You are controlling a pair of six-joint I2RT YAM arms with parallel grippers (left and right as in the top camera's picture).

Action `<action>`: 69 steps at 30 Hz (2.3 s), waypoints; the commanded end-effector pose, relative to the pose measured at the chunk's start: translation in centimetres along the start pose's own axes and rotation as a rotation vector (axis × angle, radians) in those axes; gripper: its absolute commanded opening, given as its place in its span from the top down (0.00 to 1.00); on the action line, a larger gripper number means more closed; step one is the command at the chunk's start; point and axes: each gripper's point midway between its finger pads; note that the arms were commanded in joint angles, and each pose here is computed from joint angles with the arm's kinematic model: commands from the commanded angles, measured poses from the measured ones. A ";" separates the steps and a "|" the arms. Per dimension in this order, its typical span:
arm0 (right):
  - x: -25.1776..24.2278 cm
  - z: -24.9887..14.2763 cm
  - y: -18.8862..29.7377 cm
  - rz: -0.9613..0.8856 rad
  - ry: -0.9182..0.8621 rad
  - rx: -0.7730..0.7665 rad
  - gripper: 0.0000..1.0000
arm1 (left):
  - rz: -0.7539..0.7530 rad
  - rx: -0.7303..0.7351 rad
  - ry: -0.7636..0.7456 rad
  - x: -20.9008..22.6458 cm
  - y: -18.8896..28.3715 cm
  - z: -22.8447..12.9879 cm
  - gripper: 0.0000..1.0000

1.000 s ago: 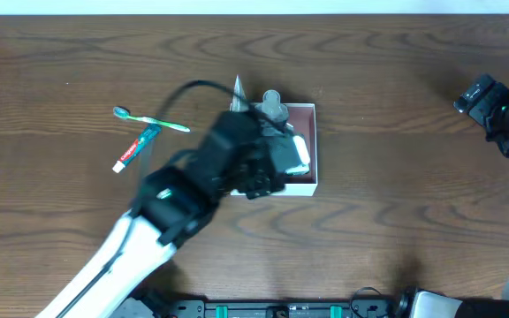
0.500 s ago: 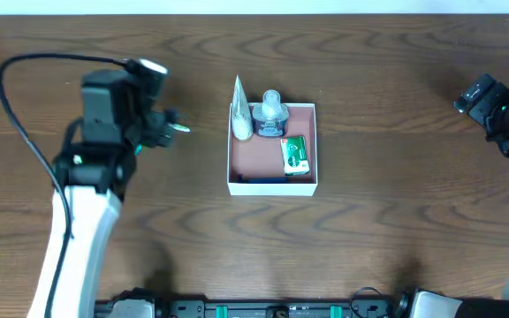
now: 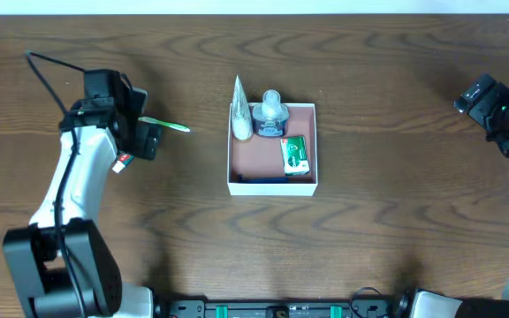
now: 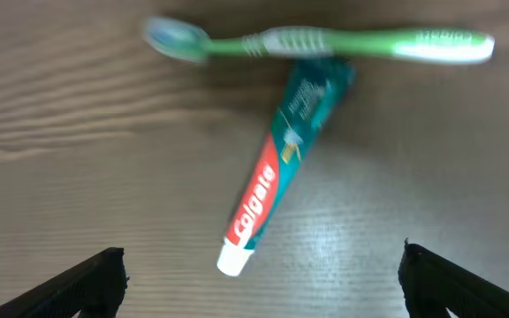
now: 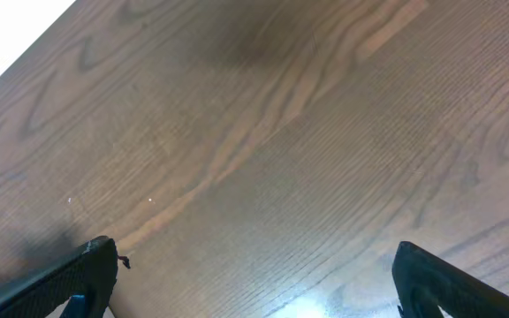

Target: Pack container

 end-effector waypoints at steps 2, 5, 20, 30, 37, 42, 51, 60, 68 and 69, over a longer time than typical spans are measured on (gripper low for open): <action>-0.1 0.4 0.2 0.000 -0.016 -0.009 0.01 | -0.015 0.083 -0.084 0.0 -2.3 -1.2 0.02; -0.1 0.4 0.2 0.000 -0.016 -0.009 0.01 | -0.031 0.138 -0.105 -0.3 -4.0 -2.2 0.02; -0.1 0.4 0.2 0.000 -0.016 -0.009 0.01 | -0.052 0.201 -0.133 -0.9 -7.9 -3.2 0.02; 0.0 0.3 0.2 0.002 -0.013 -0.009 0.01 | -0.203 0.204 -0.117 -3.8 -9.2 -3.7 0.19; 0.0 0.3 0.2 0.002 -0.013 -0.009 0.01 | -0.319 0.193 -0.101 -5.8 -8.7 -3.7 0.53; 0.0 0.3 0.2 0.002 -0.013 -0.009 0.01 | -0.318 0.207 -0.028 -5.9 -8.6 -3.8 0.64; 0.0 0.3 0.2 0.002 -0.013 -0.008 0.01 | -0.292 0.244 0.217 -5.9 -8.6 -3.7 0.87; 0.1 0.3 0.2 0.002 -0.012 -0.008 0.01 | -0.408 0.228 0.331 -7.7 -7.0 -2.6 0.87; 0.1 0.3 0.2 0.002 -0.012 -0.008 0.01 | -0.569 0.030 0.320 -8.5 -0.2 2.9 0.87; 0.1 0.3 0.2 0.002 -0.012 -0.008 0.01 | -0.579 -0.009 0.314 -8.4 1.0 3.7 0.87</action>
Point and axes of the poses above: each gripper's point midway between its finger pads, its own y axis back along the fingers, its own x axis along the line the jaws close on, z = x × y, and after that the axes turned 7 degrees about y, right-handed
